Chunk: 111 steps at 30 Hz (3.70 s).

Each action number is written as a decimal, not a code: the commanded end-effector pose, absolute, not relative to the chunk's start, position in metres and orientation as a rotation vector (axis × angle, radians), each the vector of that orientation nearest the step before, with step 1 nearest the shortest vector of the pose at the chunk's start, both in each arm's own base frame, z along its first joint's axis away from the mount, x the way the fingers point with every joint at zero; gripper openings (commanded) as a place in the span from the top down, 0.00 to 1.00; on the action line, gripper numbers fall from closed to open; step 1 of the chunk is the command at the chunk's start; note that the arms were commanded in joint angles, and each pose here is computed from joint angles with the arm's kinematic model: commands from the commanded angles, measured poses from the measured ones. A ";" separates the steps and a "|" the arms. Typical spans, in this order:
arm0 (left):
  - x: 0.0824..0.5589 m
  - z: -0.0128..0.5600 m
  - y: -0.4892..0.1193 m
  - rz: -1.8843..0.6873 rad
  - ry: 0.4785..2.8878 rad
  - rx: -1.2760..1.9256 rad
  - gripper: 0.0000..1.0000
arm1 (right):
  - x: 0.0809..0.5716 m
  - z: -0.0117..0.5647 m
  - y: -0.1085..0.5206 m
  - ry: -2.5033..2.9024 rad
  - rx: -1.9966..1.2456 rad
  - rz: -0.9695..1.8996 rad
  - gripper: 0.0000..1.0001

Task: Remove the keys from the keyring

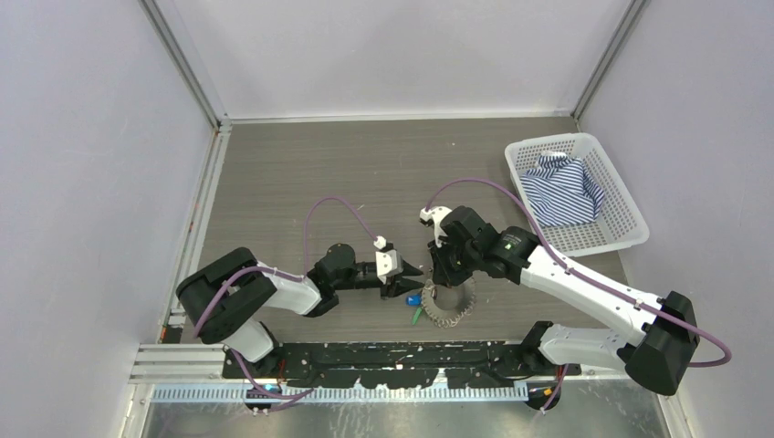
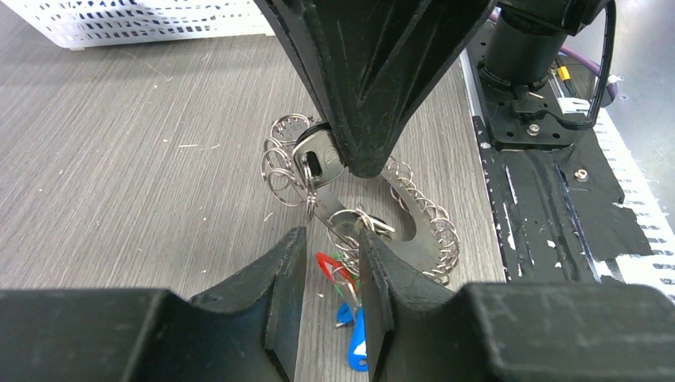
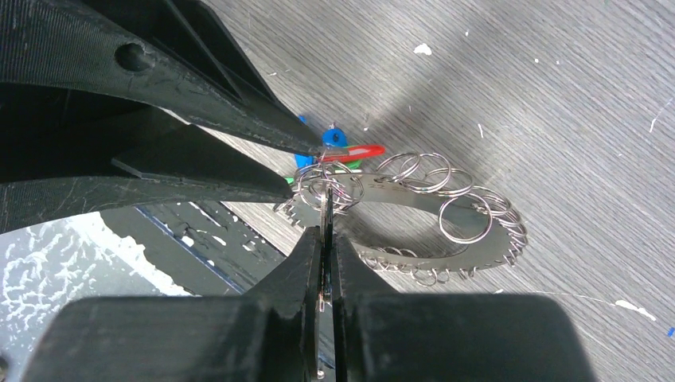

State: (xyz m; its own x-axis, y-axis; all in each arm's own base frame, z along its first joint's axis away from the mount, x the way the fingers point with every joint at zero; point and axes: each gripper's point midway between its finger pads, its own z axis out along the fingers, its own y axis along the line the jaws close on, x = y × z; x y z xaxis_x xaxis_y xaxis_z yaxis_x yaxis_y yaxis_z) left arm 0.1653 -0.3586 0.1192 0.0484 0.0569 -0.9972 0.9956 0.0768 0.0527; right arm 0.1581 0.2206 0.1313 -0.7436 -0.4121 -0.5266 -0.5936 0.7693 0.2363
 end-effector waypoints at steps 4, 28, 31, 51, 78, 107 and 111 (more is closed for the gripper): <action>0.179 0.146 -0.364 -1.046 1.154 1.168 0.67 | 0.160 0.162 0.235 2.415 -0.782 0.633 0.99; 0.178 0.151 -0.370 -1.098 1.139 1.155 0.74 | 0.162 0.167 0.240 2.399 -0.787 0.634 0.99; 0.178 0.152 -0.371 -1.103 1.136 1.150 0.77 | 0.162 0.166 0.240 2.403 -0.786 0.635 0.99; 0.180 0.154 -0.364 -1.091 1.130 1.080 1.00 | 0.171 0.156 0.206 2.463 -0.691 0.402 0.99; 0.179 0.173 -0.355 -1.089 1.090 1.012 0.70 | 0.182 0.171 0.209 2.427 -0.686 0.386 0.99; 0.192 0.170 -0.373 -1.080 1.137 1.058 0.69 | 0.180 0.186 0.225 2.399 -0.731 0.463 0.99; 0.194 0.173 -0.376 -1.085 1.132 1.050 0.69 | 0.178 0.186 0.224 2.401 -0.728 0.465 0.99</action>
State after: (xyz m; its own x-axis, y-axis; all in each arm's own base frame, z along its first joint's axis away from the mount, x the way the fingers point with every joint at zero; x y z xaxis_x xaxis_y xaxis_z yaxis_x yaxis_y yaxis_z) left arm 0.1885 -0.3697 0.1587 0.0632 -0.0769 -0.9950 0.9851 0.1647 0.0498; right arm 0.1721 0.2140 0.1629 -0.7186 -0.4150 -0.5580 -0.5742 0.8067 0.1395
